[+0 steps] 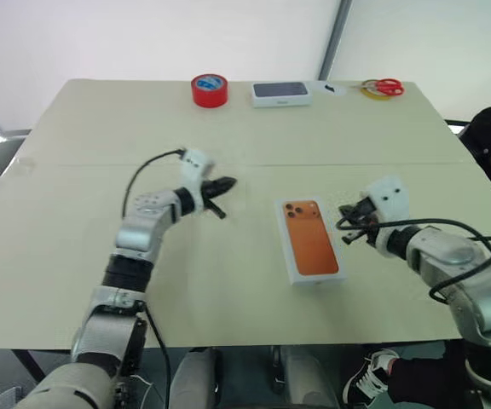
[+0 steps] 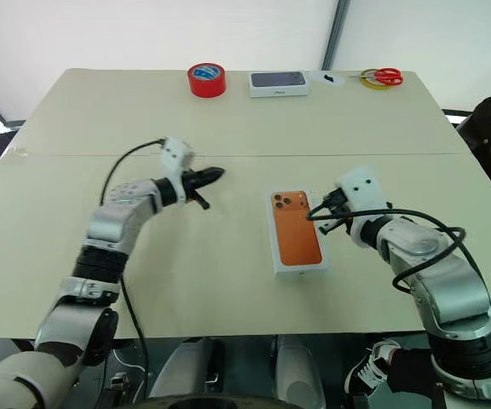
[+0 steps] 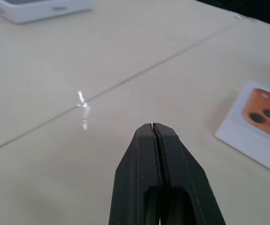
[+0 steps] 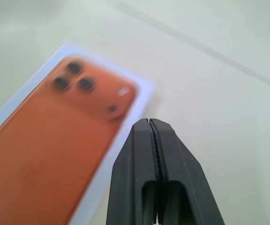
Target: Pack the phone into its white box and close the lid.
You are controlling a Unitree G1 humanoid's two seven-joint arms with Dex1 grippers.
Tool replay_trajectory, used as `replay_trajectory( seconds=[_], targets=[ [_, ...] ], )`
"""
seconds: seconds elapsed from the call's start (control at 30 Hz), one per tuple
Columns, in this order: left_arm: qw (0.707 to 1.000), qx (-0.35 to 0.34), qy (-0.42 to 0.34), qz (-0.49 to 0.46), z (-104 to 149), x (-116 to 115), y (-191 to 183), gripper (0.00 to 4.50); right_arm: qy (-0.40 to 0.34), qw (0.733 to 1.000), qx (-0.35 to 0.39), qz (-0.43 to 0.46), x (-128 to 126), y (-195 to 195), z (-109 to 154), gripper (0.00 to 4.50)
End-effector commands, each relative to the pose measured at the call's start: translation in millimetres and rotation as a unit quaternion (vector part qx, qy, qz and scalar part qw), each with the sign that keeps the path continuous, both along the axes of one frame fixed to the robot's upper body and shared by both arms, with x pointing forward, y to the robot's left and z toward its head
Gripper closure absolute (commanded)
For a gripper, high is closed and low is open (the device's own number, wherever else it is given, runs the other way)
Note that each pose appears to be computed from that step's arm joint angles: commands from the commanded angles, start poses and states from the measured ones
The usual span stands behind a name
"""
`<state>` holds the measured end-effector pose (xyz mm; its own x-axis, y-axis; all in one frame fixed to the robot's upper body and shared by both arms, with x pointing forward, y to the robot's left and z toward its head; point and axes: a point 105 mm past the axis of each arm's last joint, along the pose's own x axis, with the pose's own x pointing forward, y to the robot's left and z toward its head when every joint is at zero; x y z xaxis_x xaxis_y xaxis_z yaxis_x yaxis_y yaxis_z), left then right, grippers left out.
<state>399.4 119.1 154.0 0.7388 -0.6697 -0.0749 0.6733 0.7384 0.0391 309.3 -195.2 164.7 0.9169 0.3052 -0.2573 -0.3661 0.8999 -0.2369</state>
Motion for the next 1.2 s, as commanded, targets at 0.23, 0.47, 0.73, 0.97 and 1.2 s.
replay_trajectory(
  seconds=[0.23, 0.47, 0.73, 0.97, 1.2],
  targets=[
    [0.993, -0.095, -0.002, 0.073, 11, 8, 40, 4.5, -0.053, 0.998, 0.012, -0.026, 10, 0, 13, 4.48],
    [0.993, -0.093, 0.003, 0.068, 10, 17, 37, 4.5, -0.075, 0.996, 0.019, -0.053, 6, 2, 9, 4.48],
    [0.993, -0.083, -0.039, 0.072, 36, 31, 20, 4.5, -0.069, 0.996, 0.044, -0.045, 10, -4, 12, 4.48],
    [0.993, -0.056, -0.055, 0.085, 41, 24, 17, 4.5, -0.056, 0.997, 0.034, -0.028, 13, -11, 10, 4.48],
    [0.992, -0.001, -0.06, 0.109, 28, 4, 28, 4.5, -0.052, 0.998, 0.028, -0.009, 15, -21, 14, 4.48]
  ],
)
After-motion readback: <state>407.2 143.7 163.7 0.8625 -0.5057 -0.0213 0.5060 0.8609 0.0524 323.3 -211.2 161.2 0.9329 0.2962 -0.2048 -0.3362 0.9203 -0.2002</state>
